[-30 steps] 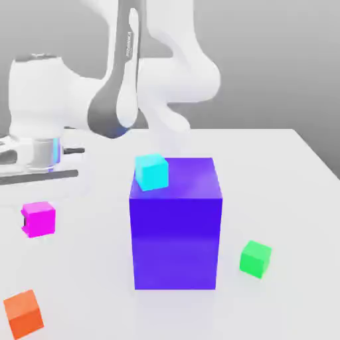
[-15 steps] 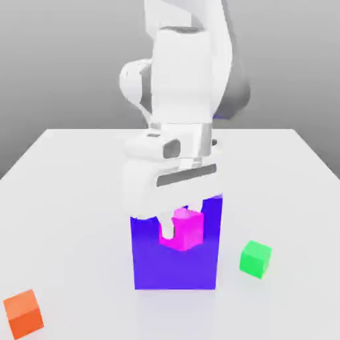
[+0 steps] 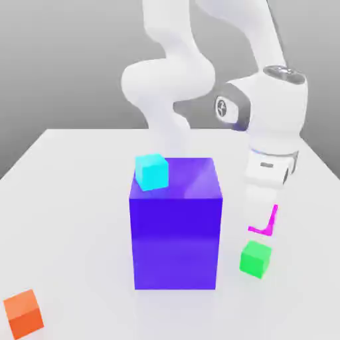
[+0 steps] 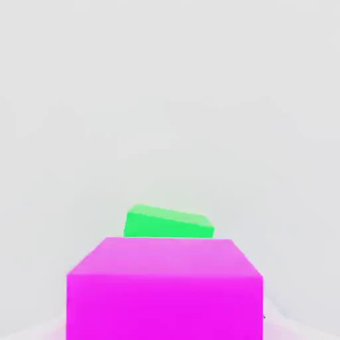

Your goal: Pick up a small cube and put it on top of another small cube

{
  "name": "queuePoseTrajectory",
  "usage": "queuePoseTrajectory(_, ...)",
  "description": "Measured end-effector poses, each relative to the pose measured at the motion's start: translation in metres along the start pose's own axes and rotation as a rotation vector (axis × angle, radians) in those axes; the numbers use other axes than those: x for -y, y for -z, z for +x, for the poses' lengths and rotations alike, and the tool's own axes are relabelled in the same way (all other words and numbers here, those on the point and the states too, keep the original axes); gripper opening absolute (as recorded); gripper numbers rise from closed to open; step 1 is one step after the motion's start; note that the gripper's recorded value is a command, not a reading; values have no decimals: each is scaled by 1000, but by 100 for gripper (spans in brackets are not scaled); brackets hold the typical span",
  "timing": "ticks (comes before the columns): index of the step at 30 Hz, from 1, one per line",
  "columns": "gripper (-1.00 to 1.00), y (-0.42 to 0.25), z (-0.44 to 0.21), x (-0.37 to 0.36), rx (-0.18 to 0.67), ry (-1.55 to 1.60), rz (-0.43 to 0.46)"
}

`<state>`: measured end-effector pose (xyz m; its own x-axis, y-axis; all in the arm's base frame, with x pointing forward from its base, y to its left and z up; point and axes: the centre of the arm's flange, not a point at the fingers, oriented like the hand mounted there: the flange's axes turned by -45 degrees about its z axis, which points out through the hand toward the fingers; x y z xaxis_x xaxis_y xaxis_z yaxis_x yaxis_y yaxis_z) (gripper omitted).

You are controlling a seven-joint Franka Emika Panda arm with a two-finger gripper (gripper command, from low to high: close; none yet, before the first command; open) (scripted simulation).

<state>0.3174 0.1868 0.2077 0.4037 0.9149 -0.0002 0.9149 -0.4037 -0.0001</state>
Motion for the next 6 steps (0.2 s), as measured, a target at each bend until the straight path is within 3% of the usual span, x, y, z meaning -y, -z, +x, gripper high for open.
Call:
queuePoseTrajectory(2, -100, -19, -1, 1, 1, 0, 0)
queuePoseTrajectory(3, 100, -26, -1, 1, 1, 0, 0)
queuePoseTrajectory(6, 100, -26, -1, 1, 1, 0, 0)
